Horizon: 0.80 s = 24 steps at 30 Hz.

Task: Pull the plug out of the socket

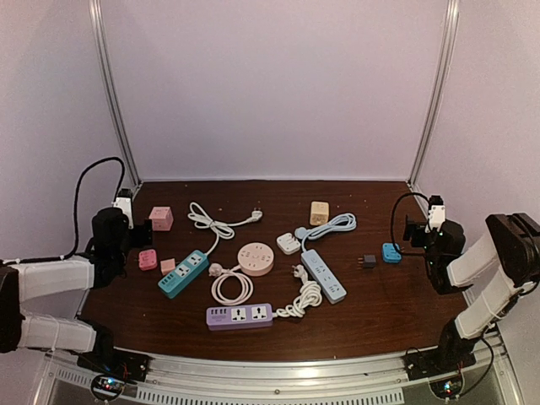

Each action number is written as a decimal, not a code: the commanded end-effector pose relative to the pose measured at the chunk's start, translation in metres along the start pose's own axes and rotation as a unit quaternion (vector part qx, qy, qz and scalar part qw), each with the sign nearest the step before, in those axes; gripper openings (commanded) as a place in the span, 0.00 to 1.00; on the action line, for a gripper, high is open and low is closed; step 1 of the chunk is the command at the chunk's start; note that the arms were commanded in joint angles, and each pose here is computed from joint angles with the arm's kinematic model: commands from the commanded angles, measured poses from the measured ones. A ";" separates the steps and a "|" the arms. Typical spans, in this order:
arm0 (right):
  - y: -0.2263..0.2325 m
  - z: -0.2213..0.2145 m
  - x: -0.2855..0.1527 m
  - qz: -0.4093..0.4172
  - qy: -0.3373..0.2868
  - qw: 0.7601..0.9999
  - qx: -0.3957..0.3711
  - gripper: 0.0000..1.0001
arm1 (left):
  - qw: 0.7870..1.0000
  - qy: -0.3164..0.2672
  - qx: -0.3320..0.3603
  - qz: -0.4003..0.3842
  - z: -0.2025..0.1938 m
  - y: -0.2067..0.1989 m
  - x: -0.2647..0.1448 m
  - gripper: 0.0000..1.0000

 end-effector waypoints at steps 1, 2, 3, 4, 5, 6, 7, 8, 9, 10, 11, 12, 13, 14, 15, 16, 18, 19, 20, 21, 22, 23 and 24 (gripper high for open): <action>-0.003 0.005 0.003 -0.004 -0.008 1.000 0.001 1.00 | 0.997 -0.072 -0.016 0.005 0.006 0.012 0.009 0.98; -0.003 0.005 0.003 -0.004 -0.008 1.000 0.001 1.00 | 0.997 -0.074 -0.003 0.009 0.001 0.012 0.011 0.98; -0.003 0.005 0.003 -0.004 -0.008 1.000 0.001 1.00 | 0.997 -0.075 0.000 0.014 -0.002 0.013 0.014 0.98; -0.003 0.005 0.003 -0.004 -0.008 1.000 0.001 1.00 | 0.997 -0.076 0.001 0.016 -0.005 0.013 0.018 0.98; -0.003 0.005 0.003 -0.004 -0.007 1.000 0.001 1.00 | 0.997 -0.079 0.003 0.014 -0.008 0.012 0.021 0.98; -0.003 0.005 0.003 -0.004 -0.007 1.000 0.001 1.00 | 0.996 -0.088 0.004 0.009 -0.006 0.010 0.024 0.98; -0.002 0.005 0.003 -0.003 -0.008 1.000 0.001 1.00 | 0.996 -0.090 0.003 0.001 -0.005 0.007 0.026 0.98; -0.002 0.005 0.003 -0.003 -0.008 1.000 0.001 1.00 | 0.996 -0.090 0.009 0.000 -0.003 0.005 0.030 0.98; -0.002 0.005 0.003 -0.003 -0.008 1.000 0.001 1.00 | 0.996 -0.087 0.017 0.001 -0.003 0.003 0.034 0.98; -0.002 0.005 0.003 -0.003 -0.007 1.000 0.000 1.00 | 0.996 -0.083 0.024 -0.002 -0.006 0.002 0.037 0.98; -0.003 0.004 0.003 -0.004 -0.007 1.000 0.000 1.00 | 0.995 -0.096 0.023 -0.002 -0.005 0.002 0.037 0.98; -0.003 0.005 0.003 -0.004 -0.007 1.000 0.001 1.00 | 0.995 -0.098 0.025 -0.001 -0.013 0.003 0.037 0.98; -0.003 0.004 0.003 -0.003 -0.007 1.000 0.001 1.00 | 0.993 -0.119 0.020 0.001 -0.012 0.006 0.035 0.98; -0.003 0.005 0.003 -0.004 -0.008 1.000 0.001 1.00 | 0.993 -0.113 0.017 -0.001 -0.014 0.006 0.035 0.98; -0.003 0.004 0.003 -0.004 -0.007 1.000 0.001 1.00 | 0.995 -0.101 0.014 -0.010 -0.015 0.007 0.037 0.98; -0.002 0.005 0.003 -0.003 -0.008 1.000 0.001 1.00 | 0.994 -0.102 0.014 -0.023 -0.016 0.006 0.038 0.98; -0.002 0.005 0.003 -0.003 -0.007 1.000 0.000 1.00 | 0.993 -0.105 0.015 -0.042 -0.023 0.006 0.038 0.98; -0.003 0.005 0.003 -0.004 -0.008 1.000 0.001 1.00 | 0.992 -0.116 0.015 -0.049 -0.023 0.006 0.038 0.98; -0.003 0.005 0.003 -0.004 -0.008 1.000 0.001 1.00 | 0.993 -0.109 0.017 -0.050 -0.022 0.005 0.040 0.98; -0.002 0.005 0.003 -0.003 -0.008 1.000 0.001 1.00 | 0.994 -0.090 0.019 -0.059 -0.024 0.003 0.045 0.98; -0.003 0.005 0.003 -0.003 -0.008 1.000 0.001 1.00 | 0.994 -0.087 0.017 -0.069 -0.024 0.002 0.049 0.98; -0.003 0.005 0.003 -0.003 -0.008 1.000 0.001 1.00 | 0.994 -0.085 0.016 -0.074 -0.024 0.003 0.050 0.98; -0.002 0.005 0.003 -0.003 -0.008 1.000 0.001 1.00 | 0.994 -0.078 0.012 -0.074 -0.024 0.004 0.052 0.98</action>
Point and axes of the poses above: each gripper's point midway between its finger pads, its own x axis out along the fingers, its own y axis along the line the jaws close on, z = x × y, the point moved 5 cm from there along -x, back along the fingers, and after that the axes turned 12 degrees about -x, right-handed, at the moved point
